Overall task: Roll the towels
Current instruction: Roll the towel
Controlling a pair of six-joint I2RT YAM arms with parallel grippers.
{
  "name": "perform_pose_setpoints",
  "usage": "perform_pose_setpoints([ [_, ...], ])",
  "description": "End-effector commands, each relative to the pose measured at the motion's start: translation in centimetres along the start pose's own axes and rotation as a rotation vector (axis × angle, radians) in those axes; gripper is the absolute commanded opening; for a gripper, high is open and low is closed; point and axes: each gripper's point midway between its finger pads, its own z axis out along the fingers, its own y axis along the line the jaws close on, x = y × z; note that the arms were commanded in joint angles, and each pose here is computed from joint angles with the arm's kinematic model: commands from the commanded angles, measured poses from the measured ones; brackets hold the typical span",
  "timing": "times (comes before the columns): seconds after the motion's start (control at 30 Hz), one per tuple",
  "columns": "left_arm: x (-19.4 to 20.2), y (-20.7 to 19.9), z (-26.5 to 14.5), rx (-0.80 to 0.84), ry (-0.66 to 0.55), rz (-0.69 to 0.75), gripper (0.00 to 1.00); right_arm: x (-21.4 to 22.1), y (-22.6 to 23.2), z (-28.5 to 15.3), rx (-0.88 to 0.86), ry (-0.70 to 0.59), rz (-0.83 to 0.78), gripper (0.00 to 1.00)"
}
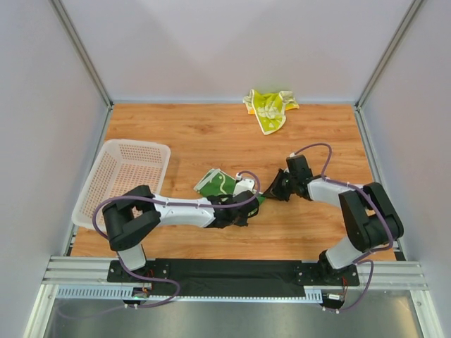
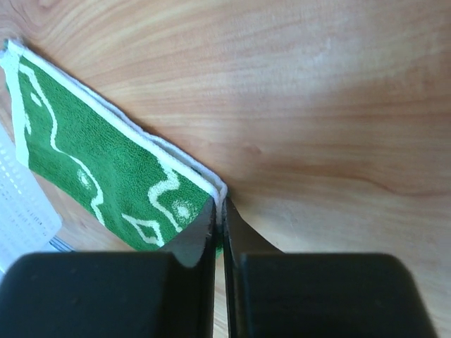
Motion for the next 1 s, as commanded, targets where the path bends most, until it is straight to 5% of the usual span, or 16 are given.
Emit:
perform_pose_setpoints([
  [0.0,1.4,0.6,-0.9,0.004,0.052,-0.02,0.18,-1.1,-0.7,-1.4,0.049,-0.081,-0.042,0.03],
  [0.2,1.7,-0.1,-1.3,0.04,0.078,-0.03,0.16,-1.9,-1.8,-3.8,0.146,-0.141,-0.085,0.45],
  [0.7,-0.2,-3.0,-4.0,0.169,0.078,-0.086,0.15,-3.4,0.4,-9.9,0.147,-0.276,-0.168,0.46],
  [0.97,0.3,-2.5,-4.9,0.223,0.147,-0.28,0.13,-2.4,1.0,-10.2,0.099,-0.246,-0.194,0.44],
])
